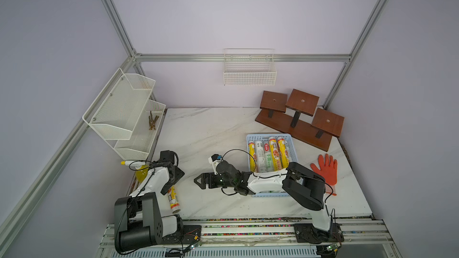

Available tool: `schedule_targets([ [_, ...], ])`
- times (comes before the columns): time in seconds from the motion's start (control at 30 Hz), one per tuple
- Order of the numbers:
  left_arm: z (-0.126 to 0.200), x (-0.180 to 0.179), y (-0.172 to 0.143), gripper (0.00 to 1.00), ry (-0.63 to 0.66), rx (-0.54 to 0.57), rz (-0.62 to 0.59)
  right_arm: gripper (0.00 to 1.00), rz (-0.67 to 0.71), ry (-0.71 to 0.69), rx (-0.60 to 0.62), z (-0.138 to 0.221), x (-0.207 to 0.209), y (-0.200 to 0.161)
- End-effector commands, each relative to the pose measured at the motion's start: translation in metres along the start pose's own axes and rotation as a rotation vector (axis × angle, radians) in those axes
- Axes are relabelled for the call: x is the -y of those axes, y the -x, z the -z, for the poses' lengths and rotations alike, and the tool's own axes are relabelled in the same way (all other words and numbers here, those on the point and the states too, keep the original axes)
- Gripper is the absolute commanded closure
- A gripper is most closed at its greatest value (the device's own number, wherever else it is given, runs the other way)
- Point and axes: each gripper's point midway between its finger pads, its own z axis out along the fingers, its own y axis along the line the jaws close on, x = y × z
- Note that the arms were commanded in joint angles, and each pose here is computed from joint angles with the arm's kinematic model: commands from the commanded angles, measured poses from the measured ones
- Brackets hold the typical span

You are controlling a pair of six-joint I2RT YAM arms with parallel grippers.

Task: Put the plastic wrap into the basket
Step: Pick up the plastic wrap from the corner of the board.

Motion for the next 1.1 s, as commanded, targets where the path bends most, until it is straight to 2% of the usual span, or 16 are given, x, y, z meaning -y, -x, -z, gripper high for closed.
schedule_targets([
  [0.0, -0.001, 0.021, -0.009, 0.15, -0.124, -0.052, -0.031, 0.01, -0.007, 0.005, 0.037, -0.006, 0.000, 0.004],
  [0.13, -0.002, 0.033, -0.021, 0.21, -0.187, -0.109, -0.074, 0.01, -0.026, -0.017, 0.038, -0.007, 0.007, 0.005],
  [0.3, -0.004, 0.039, -0.029, 0.31, -0.206, -0.148, -0.107, 0.01, -0.060, -0.048, 0.034, -0.002, 0.019, 0.008],
  [0.6, -0.012, 0.046, -0.038, 0.36, -0.189, -0.193, -0.157, 0.01, -0.074, -0.074, 0.066, 0.022, 0.028, 0.021],
  [0.67, -0.020, 0.042, -0.040, 0.39, -0.149, -0.205, -0.175, 0.01, -0.068, -0.076, 0.063, 0.025, 0.027, 0.021],
  [0.8, -0.025, 0.037, -0.044, 0.44, -0.113, -0.214, -0.186, 0.01, -0.057, -0.073, 0.070, 0.033, 0.023, 0.024],
  [1.07, -0.009, 0.055, -0.043, 0.61, -0.176, -0.193, -0.228, 0.01, -0.027, -0.063, 0.093, 0.048, 0.009, 0.035],
])
